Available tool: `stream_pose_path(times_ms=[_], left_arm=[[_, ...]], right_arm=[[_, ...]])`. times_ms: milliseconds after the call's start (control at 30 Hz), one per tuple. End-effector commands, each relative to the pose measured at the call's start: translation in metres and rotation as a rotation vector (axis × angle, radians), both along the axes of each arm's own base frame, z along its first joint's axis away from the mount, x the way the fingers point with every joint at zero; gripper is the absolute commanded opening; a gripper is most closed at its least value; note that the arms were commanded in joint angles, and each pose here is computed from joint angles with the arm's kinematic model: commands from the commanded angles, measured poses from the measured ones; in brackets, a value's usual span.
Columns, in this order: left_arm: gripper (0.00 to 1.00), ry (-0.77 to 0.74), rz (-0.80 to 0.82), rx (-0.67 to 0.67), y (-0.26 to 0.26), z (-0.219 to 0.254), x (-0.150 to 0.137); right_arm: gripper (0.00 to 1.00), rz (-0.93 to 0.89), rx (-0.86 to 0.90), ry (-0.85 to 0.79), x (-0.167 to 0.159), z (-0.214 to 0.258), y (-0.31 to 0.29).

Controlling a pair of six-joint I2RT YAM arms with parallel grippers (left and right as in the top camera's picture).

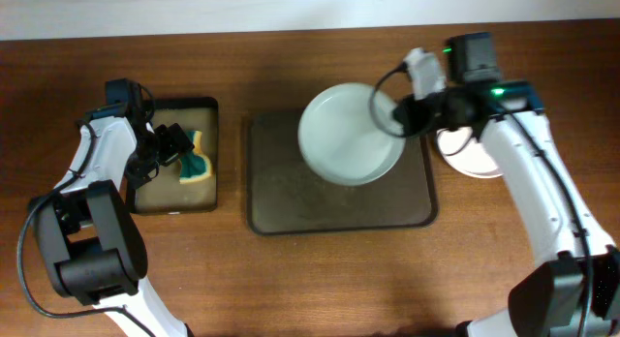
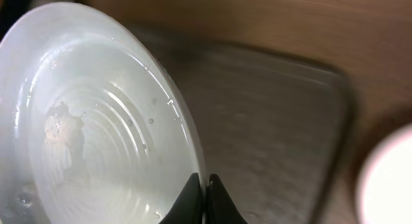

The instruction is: Clean dirty plates on tray and stack at the side

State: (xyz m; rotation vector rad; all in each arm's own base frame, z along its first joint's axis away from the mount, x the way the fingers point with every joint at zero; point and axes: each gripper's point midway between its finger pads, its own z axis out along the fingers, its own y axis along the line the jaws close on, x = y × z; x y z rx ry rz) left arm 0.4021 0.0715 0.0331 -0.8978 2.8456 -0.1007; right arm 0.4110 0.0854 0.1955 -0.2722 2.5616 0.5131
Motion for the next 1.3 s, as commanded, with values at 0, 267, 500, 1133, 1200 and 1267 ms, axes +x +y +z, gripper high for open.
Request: stream_pose_path(times_ms=[0,267,500,1133,1200,1267], left_arm=[[0.99,-0.022,0.0,0.014,0.005,0.008,0.004],[1.0,-0.022,0.0,0.014,0.005,0.008,0.004],[0.99,-0.022,0.0,0.014,0.005,0.008,0.004],[1.0,-0.021,0.0,0.014,0.005,0.008,0.004],[1.0,-0.022,0.0,0.014,0.005,0.008,0.004],[0.99,-0.022,0.0,0.014,0.005,0.008,0.004]], right_arm=[[0.04,-0.368,-0.019,0.083,0.012,-0.015,-0.086],[0.04,-0.759,-0.087,0.242,-0.012,-0.08,-0.209],[0.04,-0.874,-0.09,0.32,-0.024,-0.119,-0.246],[0.89,-0.841,0.023,0.336,-0.035,-0.099,-0.232],[0.93,-0.836,0.026,0.345,-0.049,-0.081,-0.223],[0.93,-0.819,0.021,0.34,-0.064,-0.059,-0.209]])
